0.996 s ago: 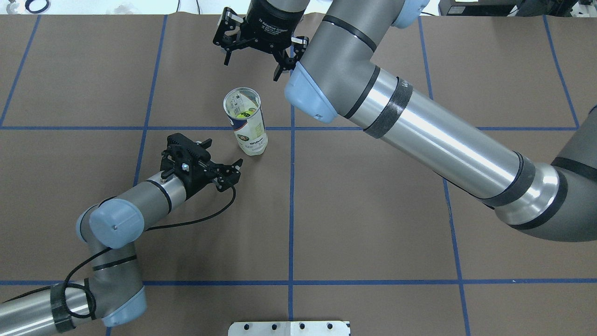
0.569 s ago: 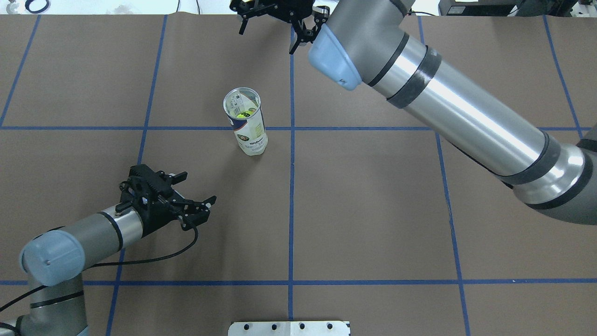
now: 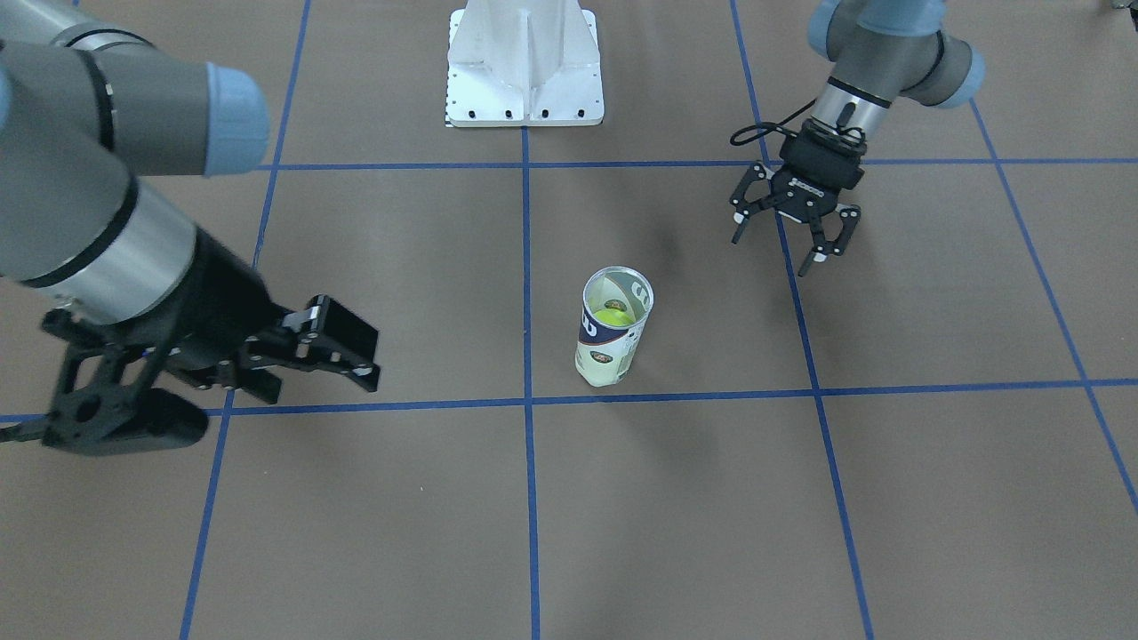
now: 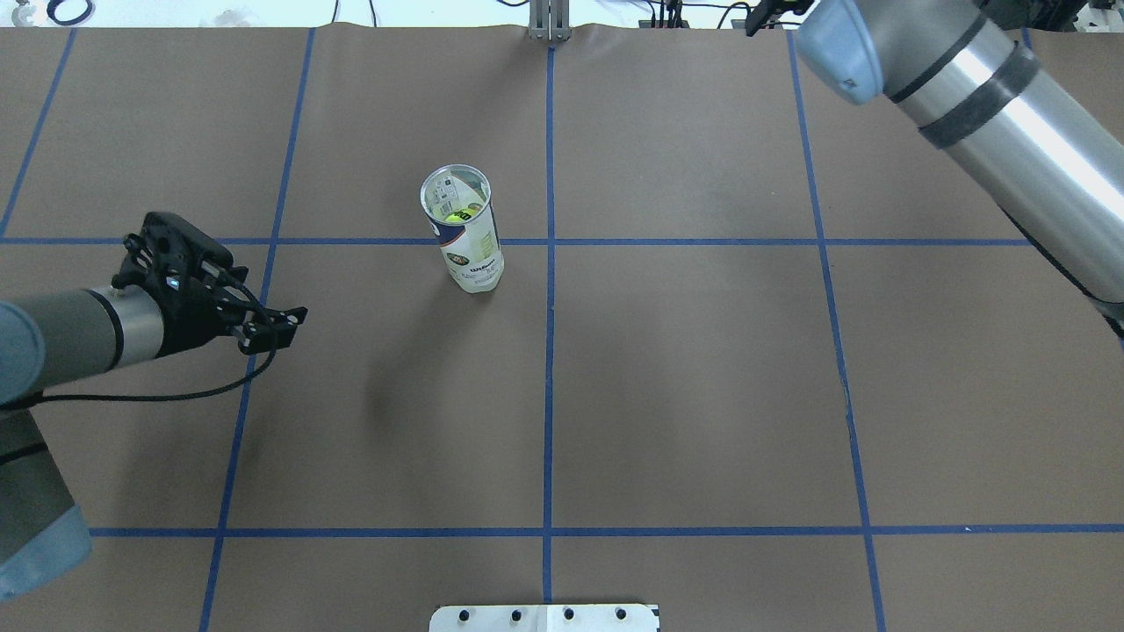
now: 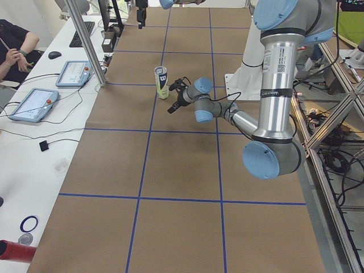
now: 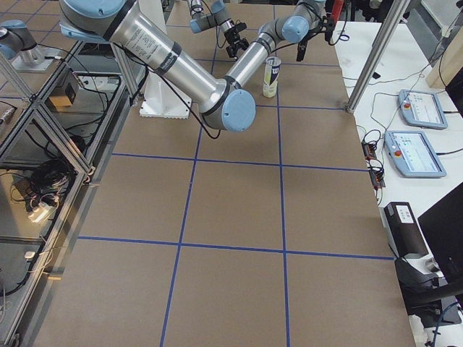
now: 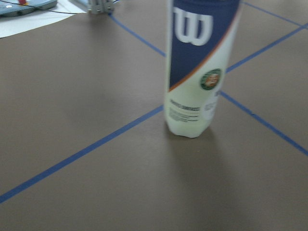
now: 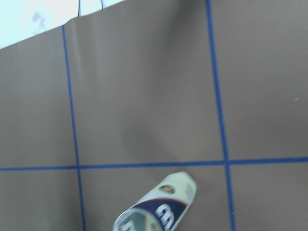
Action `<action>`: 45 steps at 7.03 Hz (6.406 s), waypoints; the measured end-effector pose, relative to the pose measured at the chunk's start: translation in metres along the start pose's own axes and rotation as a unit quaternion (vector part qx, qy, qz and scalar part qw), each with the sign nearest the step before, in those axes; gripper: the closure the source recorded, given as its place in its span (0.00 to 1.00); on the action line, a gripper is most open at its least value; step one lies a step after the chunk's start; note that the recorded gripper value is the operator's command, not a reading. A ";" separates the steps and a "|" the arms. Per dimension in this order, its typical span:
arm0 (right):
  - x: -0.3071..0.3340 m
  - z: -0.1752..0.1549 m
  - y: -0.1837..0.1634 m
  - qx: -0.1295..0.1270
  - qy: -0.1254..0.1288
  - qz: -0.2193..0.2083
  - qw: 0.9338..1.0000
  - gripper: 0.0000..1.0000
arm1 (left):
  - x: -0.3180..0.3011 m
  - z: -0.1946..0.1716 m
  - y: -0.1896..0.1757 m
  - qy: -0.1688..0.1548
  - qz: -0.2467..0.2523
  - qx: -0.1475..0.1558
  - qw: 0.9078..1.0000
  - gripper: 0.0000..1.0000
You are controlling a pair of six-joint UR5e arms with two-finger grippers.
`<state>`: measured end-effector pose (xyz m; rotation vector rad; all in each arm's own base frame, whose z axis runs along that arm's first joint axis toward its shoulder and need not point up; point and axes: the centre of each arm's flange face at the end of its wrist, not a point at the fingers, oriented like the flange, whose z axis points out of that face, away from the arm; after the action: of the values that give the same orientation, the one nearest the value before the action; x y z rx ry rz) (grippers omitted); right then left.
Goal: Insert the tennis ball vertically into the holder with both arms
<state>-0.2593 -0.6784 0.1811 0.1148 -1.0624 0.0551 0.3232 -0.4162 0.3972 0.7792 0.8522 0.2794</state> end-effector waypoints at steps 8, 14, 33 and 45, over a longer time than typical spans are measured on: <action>0.359 0.003 0.033 -0.041 0.097 -0.054 0.993 0.00 | -0.318 -0.064 -0.071 -0.072 -0.092 -0.187 0.975 0.00; 0.455 -0.008 0.074 -0.022 0.151 -0.025 0.988 0.00 | -0.397 -0.086 -0.047 -0.041 -0.116 -0.237 0.964 0.00; 0.542 -0.105 0.173 -0.024 0.112 0.048 0.992 0.00 | -0.430 -0.130 0.060 -0.055 -0.150 -0.312 0.937 0.00; 0.546 -0.103 0.176 -0.026 0.112 0.051 0.992 0.00 | -0.425 -0.130 0.064 -0.031 -0.152 -0.292 0.944 0.00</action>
<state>0.0776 -0.4969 0.6203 0.0076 -0.8437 0.1296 -0.0441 -0.5246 0.6316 0.0981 0.7602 0.2142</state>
